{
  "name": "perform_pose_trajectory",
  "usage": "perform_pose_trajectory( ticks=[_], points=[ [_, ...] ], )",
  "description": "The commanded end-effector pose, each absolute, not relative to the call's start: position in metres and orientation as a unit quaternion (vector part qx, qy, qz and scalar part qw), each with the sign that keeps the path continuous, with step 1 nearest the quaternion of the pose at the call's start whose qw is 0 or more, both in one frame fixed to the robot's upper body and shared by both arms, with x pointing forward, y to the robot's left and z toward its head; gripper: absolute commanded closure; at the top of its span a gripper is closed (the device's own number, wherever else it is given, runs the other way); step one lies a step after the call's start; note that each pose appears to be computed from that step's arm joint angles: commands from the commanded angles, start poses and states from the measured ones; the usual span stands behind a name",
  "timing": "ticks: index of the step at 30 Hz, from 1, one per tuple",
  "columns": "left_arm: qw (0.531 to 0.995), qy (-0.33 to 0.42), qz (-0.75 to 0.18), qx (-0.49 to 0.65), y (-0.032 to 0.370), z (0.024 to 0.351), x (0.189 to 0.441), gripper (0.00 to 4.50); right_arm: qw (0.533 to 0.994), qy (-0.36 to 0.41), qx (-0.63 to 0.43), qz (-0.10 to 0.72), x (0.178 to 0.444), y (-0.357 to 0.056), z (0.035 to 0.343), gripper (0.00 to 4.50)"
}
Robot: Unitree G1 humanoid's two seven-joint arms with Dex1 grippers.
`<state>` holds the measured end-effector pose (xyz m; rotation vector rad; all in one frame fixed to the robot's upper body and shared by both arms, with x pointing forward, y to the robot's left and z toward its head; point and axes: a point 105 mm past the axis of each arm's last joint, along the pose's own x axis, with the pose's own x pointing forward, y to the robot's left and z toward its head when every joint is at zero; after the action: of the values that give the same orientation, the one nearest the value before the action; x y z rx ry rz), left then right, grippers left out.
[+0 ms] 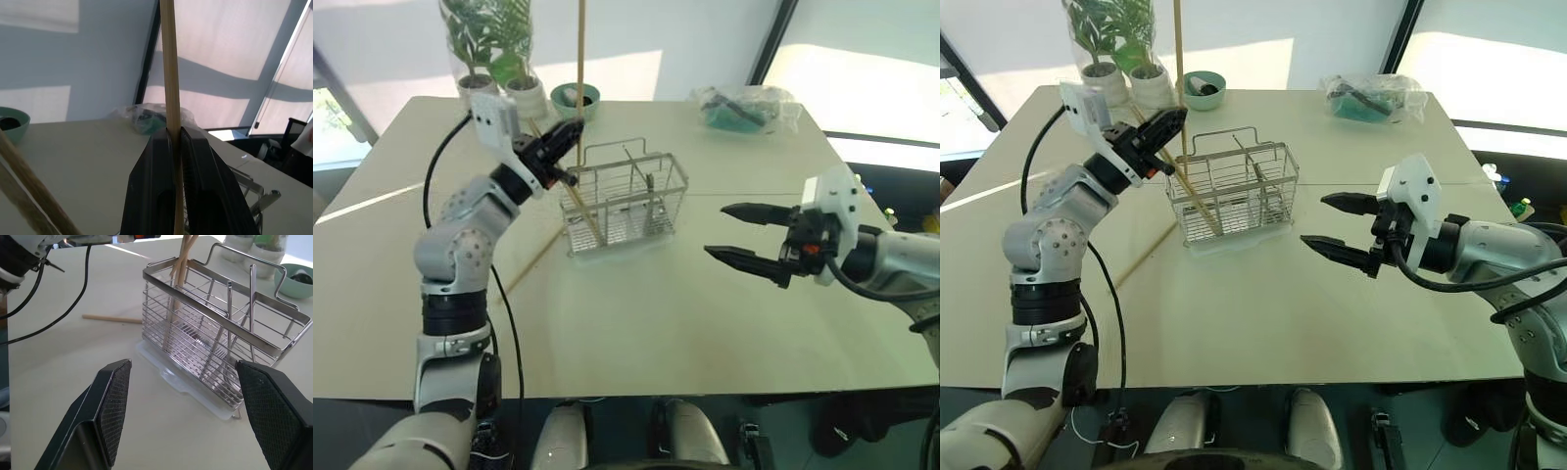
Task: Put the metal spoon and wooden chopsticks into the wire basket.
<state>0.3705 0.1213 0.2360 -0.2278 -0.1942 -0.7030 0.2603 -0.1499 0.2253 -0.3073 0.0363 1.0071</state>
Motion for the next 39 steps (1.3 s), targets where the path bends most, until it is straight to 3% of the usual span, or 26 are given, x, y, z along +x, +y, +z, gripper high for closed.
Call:
perform_pose_trajectory(
  ticks=[1, 2, 5, 11, 12, 17, 23, 29, 32, 36, 39],
  points=[
    [0.922, -0.105, -0.357, -0.104, 0.115, 0.239, 0.363, 4.47, 0.866, -0.004, -0.152, 0.476, 0.261, -0.149, 0.231, 0.98],
    [0.922, -0.103, -0.358, -0.104, 0.114, 0.237, 0.363, 4.47, 0.867, -0.006, -0.152, 0.475, 0.262, -0.149, 0.231, 0.98],
    [0.921, -0.103, -0.36, -0.11, 0.113, 0.236, 0.362, 3.35, 0.868, -0.008, -0.151, 0.474, 0.264, -0.149, 0.232, 0.98],
    [0.916, -0.116, -0.362, -0.128, 0.115, 0.248, 0.357, 0.33, 0.867, -0.008, -0.15, 0.475, 0.266, -0.15, 0.231, 0.98],
    [0.916, -0.119, -0.361, -0.129, 0.116, 0.25, 0.357, 0.05, 0.867, -0.008, -0.15, 0.475, 0.266, -0.15, 0.231, 0.98],
    [0.915, -0.133, -0.358, -0.127, 0.122, 0.266, 0.353, 0.05, 0.867, -0.008, -0.148, 0.476, 0.27, -0.149, 0.231, 0.98],
    [0.914, -0.167, -0.36, -0.081, 0.143, 0.325, 0.339, 0.05, 0.864, -0.006, -0.151, 0.48, 0.273, -0.149, 0.229, 0.98],
    [0.93, -0.115, -0.348, 0.013, 0.185, 0.354, 0.331, 0.05, 0.853, -0.005, -0.166, 0.494, 0.272, -0.149, 0.228, 0.98],
    [0.943, -0.004, -0.327, 0.065, 0.219, 0.329, 0.332, 0.05, 0.852, -0.003, -0.169, 0.495, 0.271, -0.15, 0.226, 0.98],
    [0.92, 0.188, -0.312, 0.145, 0.251, 0.25, 0.318, 0.05, 0.855, -0.004, -0.16, 0.493, 0.272, -0.148, 0.221, 0.98],
    [0.901, 0.244, -0.313, 0.174, 0.25, 0.216, 0.315, 0.05, 0.856, -0.006, -0.153, 0.493, 0.27, -0.145, 0.219, 0.98]
  ],
)
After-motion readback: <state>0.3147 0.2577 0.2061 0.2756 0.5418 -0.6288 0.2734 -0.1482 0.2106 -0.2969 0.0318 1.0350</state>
